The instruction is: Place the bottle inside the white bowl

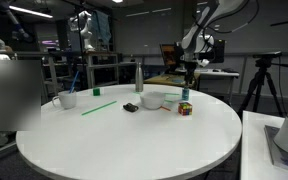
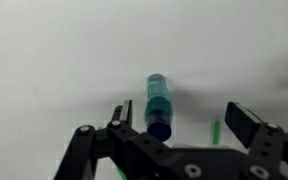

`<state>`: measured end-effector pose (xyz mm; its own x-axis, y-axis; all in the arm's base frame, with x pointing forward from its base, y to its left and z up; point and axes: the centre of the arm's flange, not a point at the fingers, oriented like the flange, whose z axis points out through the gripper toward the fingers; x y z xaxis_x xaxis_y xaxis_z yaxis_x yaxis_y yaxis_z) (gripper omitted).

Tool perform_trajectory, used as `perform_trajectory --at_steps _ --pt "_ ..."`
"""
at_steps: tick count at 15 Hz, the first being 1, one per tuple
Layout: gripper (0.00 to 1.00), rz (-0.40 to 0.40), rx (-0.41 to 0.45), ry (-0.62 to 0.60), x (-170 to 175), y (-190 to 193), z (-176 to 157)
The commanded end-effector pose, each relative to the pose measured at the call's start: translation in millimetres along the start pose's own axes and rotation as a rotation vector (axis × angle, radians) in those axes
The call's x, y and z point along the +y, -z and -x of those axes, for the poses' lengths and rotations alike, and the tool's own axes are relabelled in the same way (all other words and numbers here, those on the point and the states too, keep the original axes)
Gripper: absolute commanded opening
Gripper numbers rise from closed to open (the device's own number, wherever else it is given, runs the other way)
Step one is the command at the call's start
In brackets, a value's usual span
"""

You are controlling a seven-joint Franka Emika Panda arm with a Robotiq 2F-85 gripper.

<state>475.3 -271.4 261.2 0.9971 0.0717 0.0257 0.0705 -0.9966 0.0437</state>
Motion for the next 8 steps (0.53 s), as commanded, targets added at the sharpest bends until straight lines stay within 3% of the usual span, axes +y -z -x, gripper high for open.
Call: perform_trajectory --at_steps 1,8 --pt "1.00 -0.004 0.022 0.039 13 -2 -14" --pt "1.00 0.004 0.028 0.065 25 -5 -32"
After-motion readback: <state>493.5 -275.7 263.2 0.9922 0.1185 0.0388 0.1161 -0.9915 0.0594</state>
